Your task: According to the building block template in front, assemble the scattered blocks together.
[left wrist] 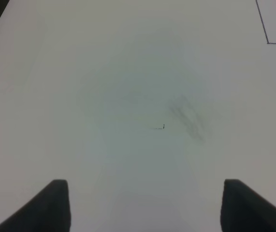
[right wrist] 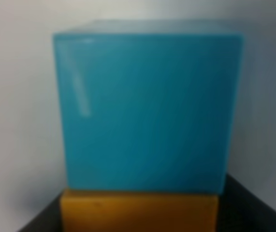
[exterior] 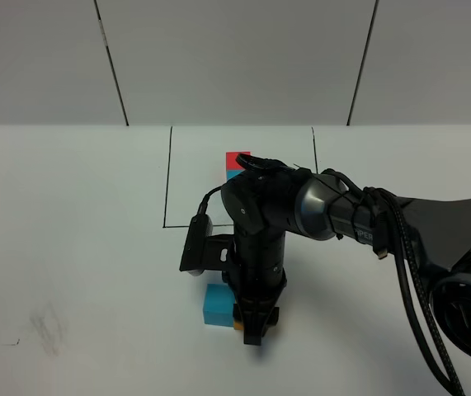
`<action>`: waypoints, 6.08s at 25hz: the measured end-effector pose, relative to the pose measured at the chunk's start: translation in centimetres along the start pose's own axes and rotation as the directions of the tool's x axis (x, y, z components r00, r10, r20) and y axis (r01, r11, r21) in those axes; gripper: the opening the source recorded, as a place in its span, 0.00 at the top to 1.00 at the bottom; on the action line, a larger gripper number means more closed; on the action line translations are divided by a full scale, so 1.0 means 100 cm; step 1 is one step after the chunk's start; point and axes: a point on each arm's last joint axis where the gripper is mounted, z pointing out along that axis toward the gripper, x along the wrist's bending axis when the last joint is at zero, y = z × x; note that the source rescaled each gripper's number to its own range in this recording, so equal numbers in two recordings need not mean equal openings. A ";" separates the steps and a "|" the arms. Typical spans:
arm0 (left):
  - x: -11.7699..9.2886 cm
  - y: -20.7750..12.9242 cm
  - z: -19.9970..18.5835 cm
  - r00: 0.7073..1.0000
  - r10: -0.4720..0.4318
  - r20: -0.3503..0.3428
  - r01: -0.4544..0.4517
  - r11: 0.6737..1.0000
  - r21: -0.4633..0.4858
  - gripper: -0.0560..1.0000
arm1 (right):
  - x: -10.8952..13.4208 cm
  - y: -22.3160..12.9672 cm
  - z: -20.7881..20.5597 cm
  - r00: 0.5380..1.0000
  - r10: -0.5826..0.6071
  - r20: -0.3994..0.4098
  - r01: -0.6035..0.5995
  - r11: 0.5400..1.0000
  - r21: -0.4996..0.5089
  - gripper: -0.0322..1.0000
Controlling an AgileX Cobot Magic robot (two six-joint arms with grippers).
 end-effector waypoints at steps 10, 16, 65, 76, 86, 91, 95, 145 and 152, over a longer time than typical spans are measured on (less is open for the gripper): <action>0.000 0.000 0.000 1.000 0.000 0.000 0.000 1.000 0.000 0.30 | 0.005 -0.008 -0.041 0.992 0.126 0.027 -0.127 0.992 0.015 0.50; 0.000 0.000 0.000 1.000 0.000 0.000 0.000 1.000 0.000 0.30 | 0.002 -0.032 -0.101 0.876 0.478 0.056 -0.475 0.878 -0.059 0.47; 0.000 0.000 0.000 1.000 0.001 0.000 -0.001 1.000 0.000 0.30 | -0.050 -0.284 -0.056 0.168 0.979 0.119 -0.950 0.193 -0.247 0.47; 0.000 0.000 0.000 1.000 0.001 0.000 -0.001 1.000 0.000 0.30 | -0.056 -0.282 -0.023 0.192 0.975 0.112 -0.960 0.210 -0.184 0.47; 0.000 0.000 0.000 1.000 0.001 0.000 -0.001 1.000 0.000 0.30 | -0.058 -0.282 -0.012 0.208 0.972 0.111 -0.959 0.224 -0.171 0.96; 0.000 0.000 0.000 1.000 0.001 0.000 -0.001 1.000 0.000 0.30 | -0.058 -0.282 -0.016 0.203 0.973 0.111 -0.958 0.221 -0.183 0.97; 0.000 0.000 0.000 1.000 0.000 0.000 0.000 1.000 0.000 0.30 | -0.053 -0.281 -0.040 0.181 0.979 0.096 -0.956 0.198 -0.219 0.97; 0.000 0.000 0.000 1.000 0.000 0.000 0.000 1.000 0.000 0.30 | -0.045 0.014 -0.084 0.115 0.973 -0.201 -0.979 0.076 -0.191 0.97; 0.000 0.000 0.000 1.000 0.000 0.000 0.000 1.000 0.000 0.30 | -0.037 0.028 -0.071 0.113 0.970 -0.216 -0.981 0.074 -0.182 0.97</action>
